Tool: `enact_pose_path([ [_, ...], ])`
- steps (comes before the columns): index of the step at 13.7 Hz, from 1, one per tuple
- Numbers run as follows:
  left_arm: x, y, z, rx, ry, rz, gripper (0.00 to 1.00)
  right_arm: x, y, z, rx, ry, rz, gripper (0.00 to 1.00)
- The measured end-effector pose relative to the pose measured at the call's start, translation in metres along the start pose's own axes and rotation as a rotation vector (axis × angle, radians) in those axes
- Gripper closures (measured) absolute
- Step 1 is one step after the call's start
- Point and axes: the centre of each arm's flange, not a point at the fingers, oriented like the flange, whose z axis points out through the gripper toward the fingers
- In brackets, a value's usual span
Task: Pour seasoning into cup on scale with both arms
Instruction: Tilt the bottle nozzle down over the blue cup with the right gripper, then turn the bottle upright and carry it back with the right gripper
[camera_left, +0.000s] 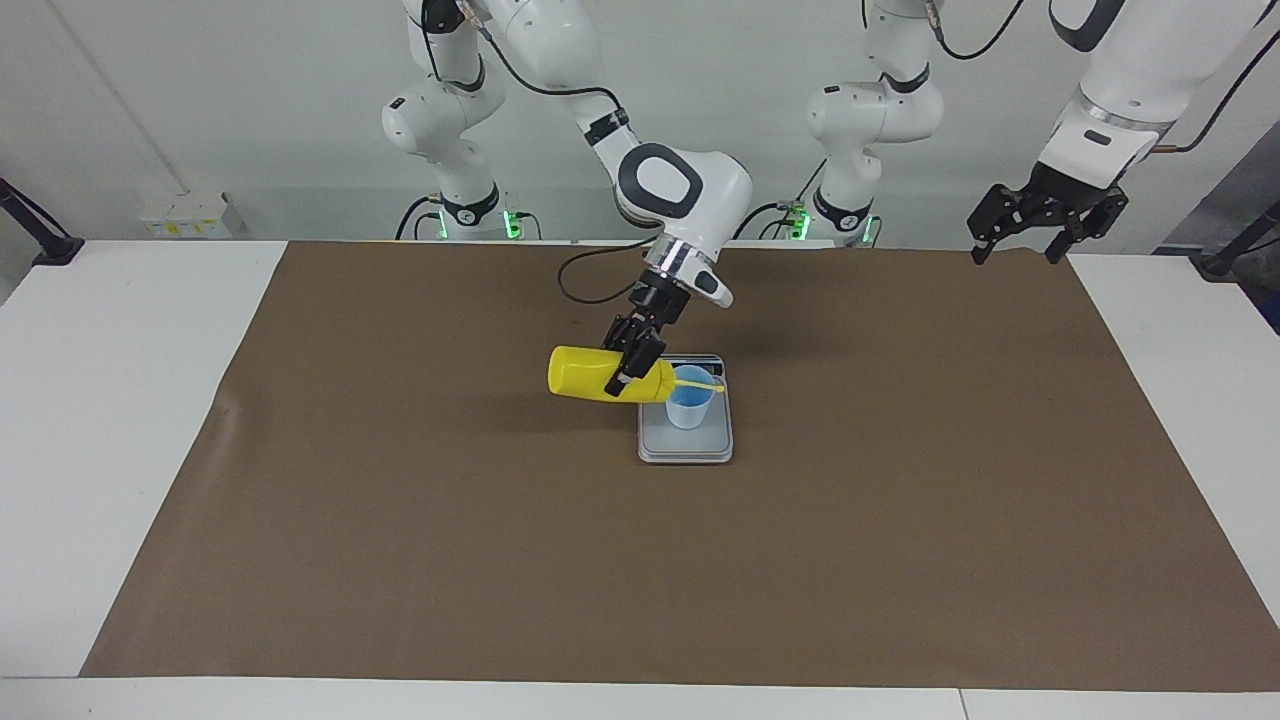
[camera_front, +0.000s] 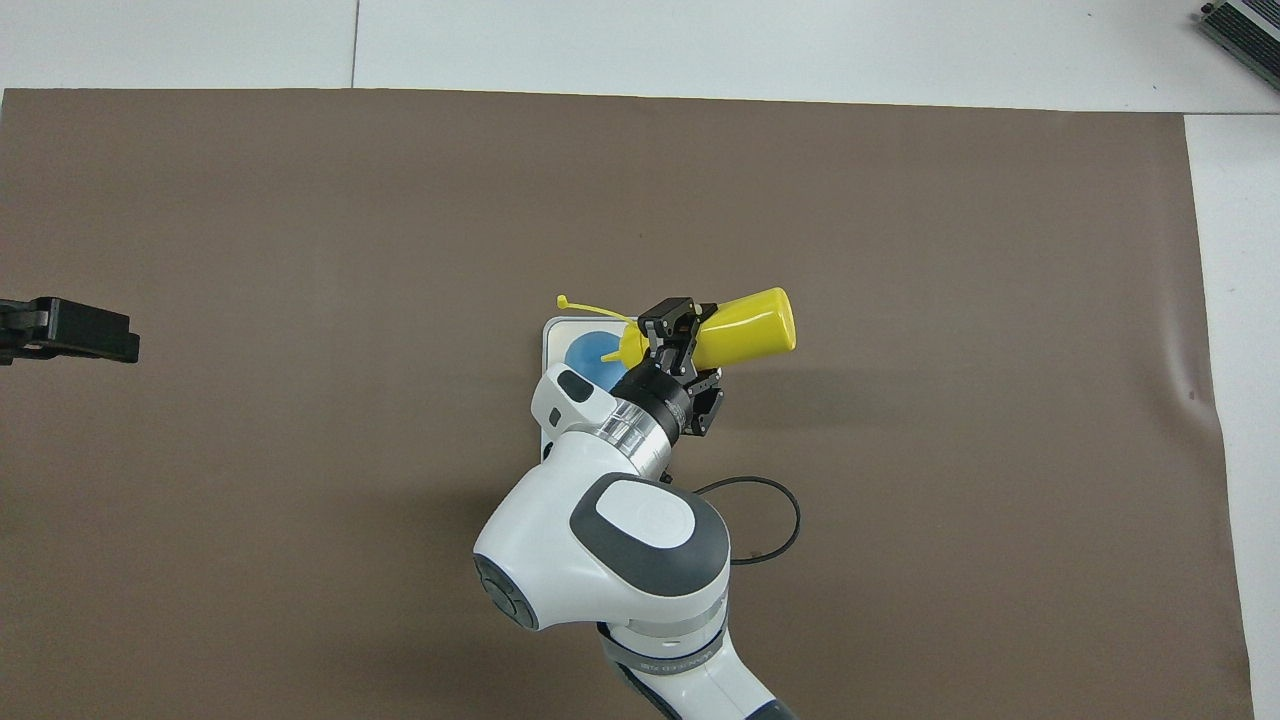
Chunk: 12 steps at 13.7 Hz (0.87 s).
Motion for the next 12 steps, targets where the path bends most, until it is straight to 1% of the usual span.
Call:
enact_pose_path([
  [6,0.0,0.0,0.0,0.0,0.0,-0.001,0.0,-0.002,0.003,0.001,-0.001,0.001,0.054,0.52],
  [8,0.0,0.0,0.0,0.0,0.0,-0.001,0.0,-0.003,0.009,0.0,-0.001,0.023,0.078,0.52],
  [12,0.0,0.0,0.0,0.0,0.0,-0.001,0.0,-0.027,0.029,0.009,0.099,0.101,0.21,0.52],
])
